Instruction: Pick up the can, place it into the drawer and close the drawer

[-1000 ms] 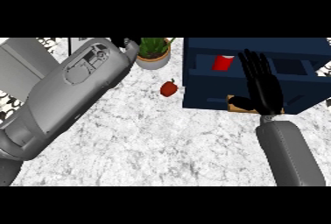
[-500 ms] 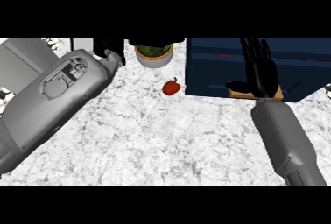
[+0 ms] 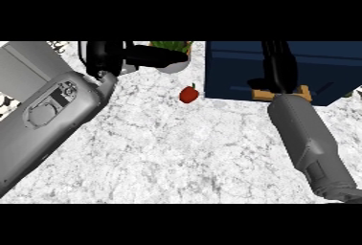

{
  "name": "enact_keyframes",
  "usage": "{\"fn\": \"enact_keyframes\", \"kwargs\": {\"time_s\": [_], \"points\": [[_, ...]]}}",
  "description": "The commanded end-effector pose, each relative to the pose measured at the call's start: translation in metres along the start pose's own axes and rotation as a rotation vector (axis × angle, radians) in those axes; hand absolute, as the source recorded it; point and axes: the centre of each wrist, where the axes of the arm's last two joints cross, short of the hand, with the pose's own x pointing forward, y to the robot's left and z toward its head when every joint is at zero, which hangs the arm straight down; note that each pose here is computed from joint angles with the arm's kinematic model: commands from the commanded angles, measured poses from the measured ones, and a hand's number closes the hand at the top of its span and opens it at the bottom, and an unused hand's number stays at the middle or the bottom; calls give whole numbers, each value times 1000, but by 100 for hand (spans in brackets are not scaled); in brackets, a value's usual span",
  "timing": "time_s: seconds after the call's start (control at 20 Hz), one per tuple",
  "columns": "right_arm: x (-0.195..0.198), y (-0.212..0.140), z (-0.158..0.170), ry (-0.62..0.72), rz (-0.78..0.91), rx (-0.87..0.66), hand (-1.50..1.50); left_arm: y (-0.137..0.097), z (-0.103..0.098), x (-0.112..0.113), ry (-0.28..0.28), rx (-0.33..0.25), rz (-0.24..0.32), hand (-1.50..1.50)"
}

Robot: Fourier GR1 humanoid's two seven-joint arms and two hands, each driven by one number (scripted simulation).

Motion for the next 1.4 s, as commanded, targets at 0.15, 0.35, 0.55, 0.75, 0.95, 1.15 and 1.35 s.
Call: {"fn": "enact_keyframes", "kwargs": {"time_s": [0.15,0.35,0.55,0.75,0.95,1.15,1.35], "points": [[26,-14,-37,-15,-8,11,-150,0,12,-16,-15,-1,-3,-150],[23,-23,-49,11,3,6,-150,-4,29,-22,-9,-27,2,-150],[32,-23,-52,-5,-33,4,-150,17,26,-25,-16,-21,-11,-150],[46,-19,-50,-24,-167,-6,-150,28,24,-39,-2,18,-14,-150],[50,-35,-66,-17,-333,-33,-150,32,28,-46,3,4,-7,-150],[61,-36,-69,14,-461,-57,-150,33,27,-41,-4,10,-9,-150],[66,-36,-69,44,-613,-57,-150,32,43,-50,14,1,-5,-150]]}}
